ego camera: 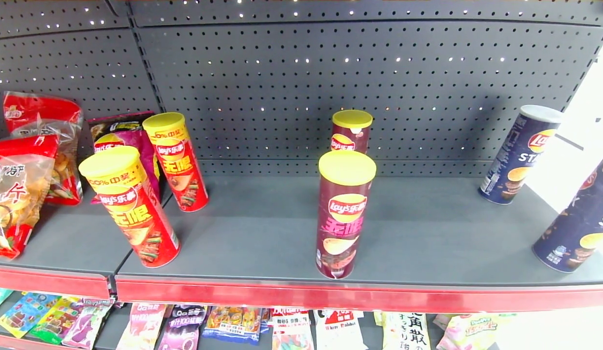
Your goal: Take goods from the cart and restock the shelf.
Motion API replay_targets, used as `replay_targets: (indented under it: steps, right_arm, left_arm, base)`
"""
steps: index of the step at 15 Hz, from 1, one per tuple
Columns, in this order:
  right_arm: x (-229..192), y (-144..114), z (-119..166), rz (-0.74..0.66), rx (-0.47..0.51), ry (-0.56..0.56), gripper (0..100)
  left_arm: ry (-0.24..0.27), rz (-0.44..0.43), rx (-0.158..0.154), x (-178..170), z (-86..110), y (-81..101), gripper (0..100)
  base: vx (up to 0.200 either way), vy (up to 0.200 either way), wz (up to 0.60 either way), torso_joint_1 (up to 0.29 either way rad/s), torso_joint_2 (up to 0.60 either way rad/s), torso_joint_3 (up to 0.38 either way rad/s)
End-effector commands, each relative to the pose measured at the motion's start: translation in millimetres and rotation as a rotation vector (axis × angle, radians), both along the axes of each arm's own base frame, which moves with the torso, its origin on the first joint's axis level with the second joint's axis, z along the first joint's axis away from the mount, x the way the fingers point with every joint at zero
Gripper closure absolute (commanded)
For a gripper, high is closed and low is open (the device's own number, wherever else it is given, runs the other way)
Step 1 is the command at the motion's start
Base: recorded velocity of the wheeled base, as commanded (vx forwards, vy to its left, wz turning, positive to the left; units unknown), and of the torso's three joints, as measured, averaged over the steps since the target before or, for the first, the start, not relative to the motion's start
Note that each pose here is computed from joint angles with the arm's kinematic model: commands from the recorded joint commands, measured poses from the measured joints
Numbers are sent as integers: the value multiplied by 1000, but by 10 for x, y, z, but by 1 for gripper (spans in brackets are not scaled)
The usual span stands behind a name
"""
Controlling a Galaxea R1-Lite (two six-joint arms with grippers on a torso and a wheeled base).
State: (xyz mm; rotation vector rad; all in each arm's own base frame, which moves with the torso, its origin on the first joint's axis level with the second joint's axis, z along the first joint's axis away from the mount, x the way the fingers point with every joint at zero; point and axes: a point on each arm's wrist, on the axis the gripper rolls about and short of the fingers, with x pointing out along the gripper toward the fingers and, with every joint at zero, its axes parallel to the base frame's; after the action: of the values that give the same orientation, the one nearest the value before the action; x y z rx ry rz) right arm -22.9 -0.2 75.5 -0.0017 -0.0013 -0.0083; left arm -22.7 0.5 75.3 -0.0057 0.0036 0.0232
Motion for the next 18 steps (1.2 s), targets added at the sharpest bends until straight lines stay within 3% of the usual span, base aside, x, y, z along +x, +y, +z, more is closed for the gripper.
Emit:
replay_targets:
  steps: [1, 5, 13, 16, 18]
  right_arm:
    - [1, 0, 2, 1, -1, 0, 0]
    - [1, 0, 2, 1, -3, 0, 0]
    - [1, 1, 2, 4, -4, 0, 0]
    - [1, 1, 2, 4, -4, 0, 0]
    - [1, 1, 2, 5, -4, 0, 0]
  left_arm:
    - [-2, -2, 1, -1, 0, 0, 0]
    - [-2, -2, 1, -1, 0, 0, 0]
    - [-2, -2, 3, -1, 0, 0, 0]
    - [-2, -2, 3, -1, 0, 0, 0]
    - [-2, -2, 3, -1, 0, 0, 0]
  base:
    - [0, 0, 0, 0, 0, 0]
    - [0, 0, -450, -2, 4, 2]
    - [0, 0, 0, 0, 0, 0]
    - [-200, 0, 0, 4, 4, 7]
    - [-200, -200, 0, 12, 10, 2]
